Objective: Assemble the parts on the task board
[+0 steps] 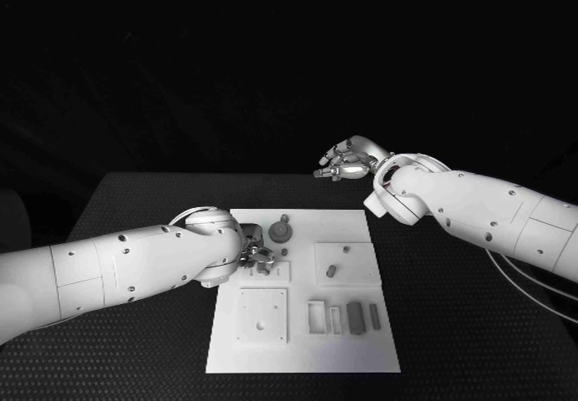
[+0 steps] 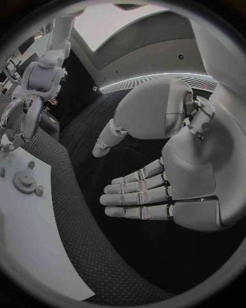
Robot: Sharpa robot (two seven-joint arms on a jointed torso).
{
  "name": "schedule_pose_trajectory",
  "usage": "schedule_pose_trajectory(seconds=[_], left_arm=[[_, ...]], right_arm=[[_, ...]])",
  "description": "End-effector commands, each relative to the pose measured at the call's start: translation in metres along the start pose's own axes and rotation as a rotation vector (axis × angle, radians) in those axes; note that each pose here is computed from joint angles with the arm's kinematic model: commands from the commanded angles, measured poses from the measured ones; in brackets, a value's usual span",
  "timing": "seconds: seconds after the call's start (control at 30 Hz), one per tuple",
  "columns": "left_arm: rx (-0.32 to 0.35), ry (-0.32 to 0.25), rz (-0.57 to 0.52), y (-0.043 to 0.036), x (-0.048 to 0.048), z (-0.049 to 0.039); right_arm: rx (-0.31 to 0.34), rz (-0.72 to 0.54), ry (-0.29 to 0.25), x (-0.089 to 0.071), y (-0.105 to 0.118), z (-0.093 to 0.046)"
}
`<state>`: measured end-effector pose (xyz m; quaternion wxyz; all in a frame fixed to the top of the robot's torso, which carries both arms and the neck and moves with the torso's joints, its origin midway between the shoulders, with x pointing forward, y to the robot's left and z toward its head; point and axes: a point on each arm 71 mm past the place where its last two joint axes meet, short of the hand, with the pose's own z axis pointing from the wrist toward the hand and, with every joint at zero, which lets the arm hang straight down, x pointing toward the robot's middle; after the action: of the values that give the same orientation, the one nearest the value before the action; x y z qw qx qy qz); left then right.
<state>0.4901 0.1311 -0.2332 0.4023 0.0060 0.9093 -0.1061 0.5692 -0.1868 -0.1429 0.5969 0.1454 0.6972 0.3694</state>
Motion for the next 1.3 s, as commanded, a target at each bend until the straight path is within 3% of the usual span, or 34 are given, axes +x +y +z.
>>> schedule_pose_trajectory(seconds=[0.03,1.3], left_arm=[[0.031,0.038,0.024,-0.0063,0.0128,0.0019],[0.034,0.055,0.015,-0.0060,0.0194,-0.0006]], right_arm=[[-0.010,0.004,0.014,0.0014,0.0008,-0.0003],[-0.009,0.005,0.015,-0.0002,-0.0010,-0.0020]])
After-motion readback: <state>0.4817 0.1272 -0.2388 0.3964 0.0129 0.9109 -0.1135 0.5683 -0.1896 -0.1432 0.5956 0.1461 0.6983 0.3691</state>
